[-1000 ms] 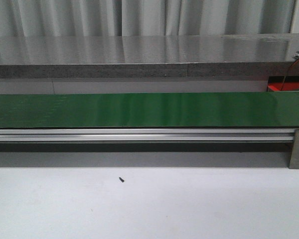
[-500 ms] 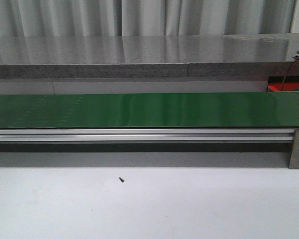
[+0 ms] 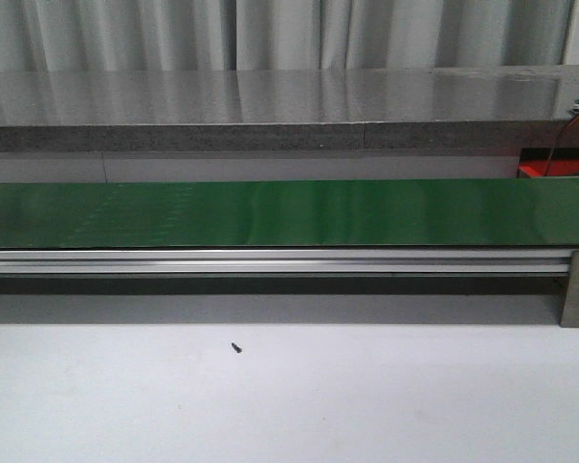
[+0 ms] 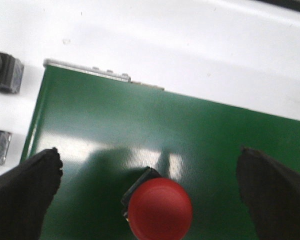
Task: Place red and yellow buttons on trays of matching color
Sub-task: 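Carry the red button onto the belt and open the left gripper, then return the left gripper to the table and grasp another red button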
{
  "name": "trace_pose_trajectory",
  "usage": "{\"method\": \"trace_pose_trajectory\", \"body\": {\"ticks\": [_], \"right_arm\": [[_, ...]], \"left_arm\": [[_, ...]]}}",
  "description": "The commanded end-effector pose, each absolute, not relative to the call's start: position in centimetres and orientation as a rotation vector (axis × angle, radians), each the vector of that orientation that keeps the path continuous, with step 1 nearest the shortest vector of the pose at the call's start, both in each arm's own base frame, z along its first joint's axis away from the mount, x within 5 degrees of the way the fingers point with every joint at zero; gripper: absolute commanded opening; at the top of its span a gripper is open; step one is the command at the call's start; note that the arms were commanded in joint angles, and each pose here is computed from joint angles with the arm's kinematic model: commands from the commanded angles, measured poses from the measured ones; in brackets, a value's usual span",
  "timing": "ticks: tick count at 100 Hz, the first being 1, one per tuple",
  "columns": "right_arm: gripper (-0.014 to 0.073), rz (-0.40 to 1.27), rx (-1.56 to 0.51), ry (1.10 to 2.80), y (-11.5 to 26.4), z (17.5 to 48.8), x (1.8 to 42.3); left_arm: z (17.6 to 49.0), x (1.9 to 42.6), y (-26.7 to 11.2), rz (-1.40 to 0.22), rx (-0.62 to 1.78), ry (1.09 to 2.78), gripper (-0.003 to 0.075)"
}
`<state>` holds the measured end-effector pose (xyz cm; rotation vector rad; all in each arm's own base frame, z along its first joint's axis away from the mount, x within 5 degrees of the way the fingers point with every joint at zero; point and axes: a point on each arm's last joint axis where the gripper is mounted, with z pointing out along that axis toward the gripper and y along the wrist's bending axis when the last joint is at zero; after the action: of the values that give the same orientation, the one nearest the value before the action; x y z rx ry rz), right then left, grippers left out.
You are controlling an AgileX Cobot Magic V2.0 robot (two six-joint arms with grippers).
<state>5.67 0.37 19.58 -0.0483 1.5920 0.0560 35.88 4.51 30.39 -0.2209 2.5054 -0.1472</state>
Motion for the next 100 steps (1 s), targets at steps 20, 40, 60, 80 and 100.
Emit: {"method": "trace_pose_trajectory", "body": {"ticks": [20, 40, 60, 80, 100], "right_arm": [[-0.0096, 0.044, -0.048, 1.477, 0.3, 21.0, 5.4], [-0.0096, 0.044, -0.048, 1.477, 0.3, 21.0, 5.4], [-0.0096, 0.044, -0.048, 1.477, 0.3, 21.0, 5.4], [-0.0096, 0.045, -0.049, 1.477, 0.3, 21.0, 5.4], [-0.0096, 0.045, -0.049, 1.477, 0.3, 21.0, 5.4]], "left_arm": [[37.6, 31.5, 6.8, -0.008, -0.27, 2.298, 0.0692], [37.7, 27.6, 12.1, 0.171, -0.538, 2.243, 0.0691], [36.0, 23.8, 18.2, 0.354, -0.831, 2.209, 0.0691], [34.6, 22.8, 21.1, 0.368, -0.997, 2.097, 0.0691], [32.2, 24.0, 22.4, 0.362, -1.03, 2.139, 0.0691]]}}
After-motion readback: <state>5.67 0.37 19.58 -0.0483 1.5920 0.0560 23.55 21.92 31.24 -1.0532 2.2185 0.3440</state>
